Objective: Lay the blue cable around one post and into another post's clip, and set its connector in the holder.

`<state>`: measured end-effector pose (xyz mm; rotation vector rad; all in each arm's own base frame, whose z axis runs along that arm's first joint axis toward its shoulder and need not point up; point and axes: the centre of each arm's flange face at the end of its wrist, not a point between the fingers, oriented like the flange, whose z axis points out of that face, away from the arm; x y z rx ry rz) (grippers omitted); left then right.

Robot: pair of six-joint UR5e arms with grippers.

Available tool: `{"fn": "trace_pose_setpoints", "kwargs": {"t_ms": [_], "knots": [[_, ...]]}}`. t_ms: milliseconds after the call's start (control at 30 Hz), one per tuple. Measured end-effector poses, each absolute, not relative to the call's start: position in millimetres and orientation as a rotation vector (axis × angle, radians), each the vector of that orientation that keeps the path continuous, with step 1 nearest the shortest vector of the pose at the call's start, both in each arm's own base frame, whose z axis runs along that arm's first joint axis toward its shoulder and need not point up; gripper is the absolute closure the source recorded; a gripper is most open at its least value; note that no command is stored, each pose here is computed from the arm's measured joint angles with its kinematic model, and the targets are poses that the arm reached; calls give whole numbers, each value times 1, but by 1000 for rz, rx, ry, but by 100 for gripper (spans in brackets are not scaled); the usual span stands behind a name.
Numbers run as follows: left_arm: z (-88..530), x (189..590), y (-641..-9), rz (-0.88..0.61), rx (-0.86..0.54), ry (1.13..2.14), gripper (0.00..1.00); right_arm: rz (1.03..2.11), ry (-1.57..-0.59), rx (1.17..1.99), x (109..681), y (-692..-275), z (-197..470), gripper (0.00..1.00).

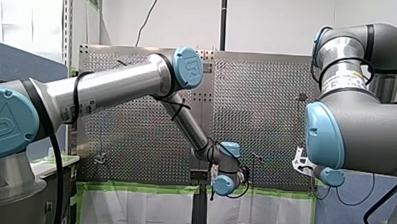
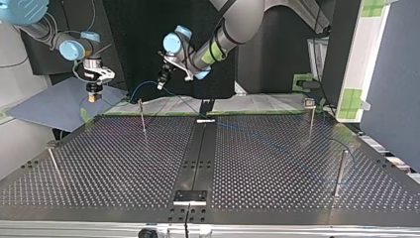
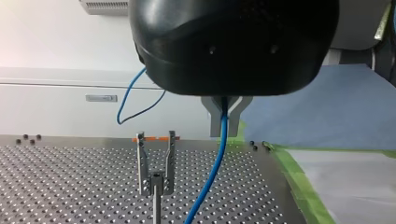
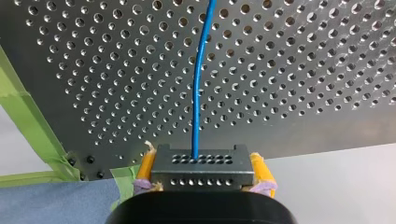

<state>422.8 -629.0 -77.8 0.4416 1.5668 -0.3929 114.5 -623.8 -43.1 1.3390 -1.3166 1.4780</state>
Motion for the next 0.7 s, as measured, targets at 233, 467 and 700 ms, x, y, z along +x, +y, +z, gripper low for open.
{"fn": "trace_pose_setpoints", "kwargs": {"t_ms": [233, 467, 700], "knots": [[-75, 438, -622, -406, 383, 1580, 100, 1480, -1317, 1339, 115, -624, -43, 100], [-76, 453, -607, -377, 339, 1605, 100, 1480, -1319, 1335, 115, -624, -44, 100], [-77, 459, -602, -361, 333, 1612, 100, 1461, -1336, 1318, 111, -624, -44, 100]]}}
